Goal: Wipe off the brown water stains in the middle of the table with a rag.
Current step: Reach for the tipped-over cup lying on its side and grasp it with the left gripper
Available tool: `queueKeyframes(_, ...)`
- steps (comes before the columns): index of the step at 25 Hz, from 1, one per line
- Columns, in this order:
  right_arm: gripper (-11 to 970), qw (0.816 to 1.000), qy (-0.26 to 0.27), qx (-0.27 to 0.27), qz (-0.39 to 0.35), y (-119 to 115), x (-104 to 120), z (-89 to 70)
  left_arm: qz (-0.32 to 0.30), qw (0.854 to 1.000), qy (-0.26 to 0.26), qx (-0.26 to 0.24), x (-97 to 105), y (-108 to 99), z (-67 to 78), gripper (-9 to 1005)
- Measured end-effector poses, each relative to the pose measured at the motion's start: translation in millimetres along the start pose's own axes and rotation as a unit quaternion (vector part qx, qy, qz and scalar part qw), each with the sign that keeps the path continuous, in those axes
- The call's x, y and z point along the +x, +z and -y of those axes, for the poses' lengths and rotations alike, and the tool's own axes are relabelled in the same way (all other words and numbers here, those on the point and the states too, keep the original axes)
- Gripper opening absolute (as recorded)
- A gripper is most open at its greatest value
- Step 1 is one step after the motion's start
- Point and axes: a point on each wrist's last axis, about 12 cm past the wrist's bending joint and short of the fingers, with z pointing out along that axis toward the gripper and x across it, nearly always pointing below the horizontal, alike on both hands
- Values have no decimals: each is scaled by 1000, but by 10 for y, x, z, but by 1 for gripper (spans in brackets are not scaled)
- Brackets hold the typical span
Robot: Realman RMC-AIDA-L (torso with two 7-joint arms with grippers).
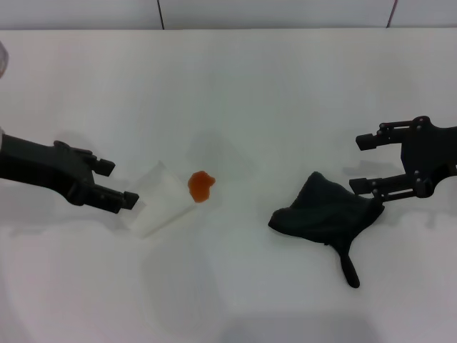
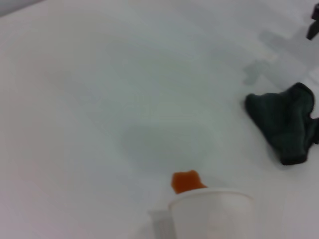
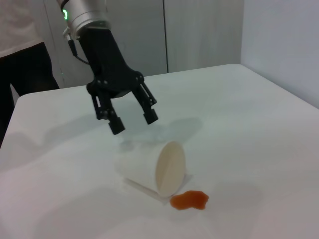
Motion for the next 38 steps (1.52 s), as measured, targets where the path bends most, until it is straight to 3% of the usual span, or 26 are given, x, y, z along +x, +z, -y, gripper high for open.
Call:
queueKeyframes(7,765,1000,1,-1,1,8,0,1,3,1000,14,-19,-46,54,-33,877)
queueKeyframes(38,765,1000,-12,-1,2,23,-44,28,-13,999,39,3,-129,570,20,868)
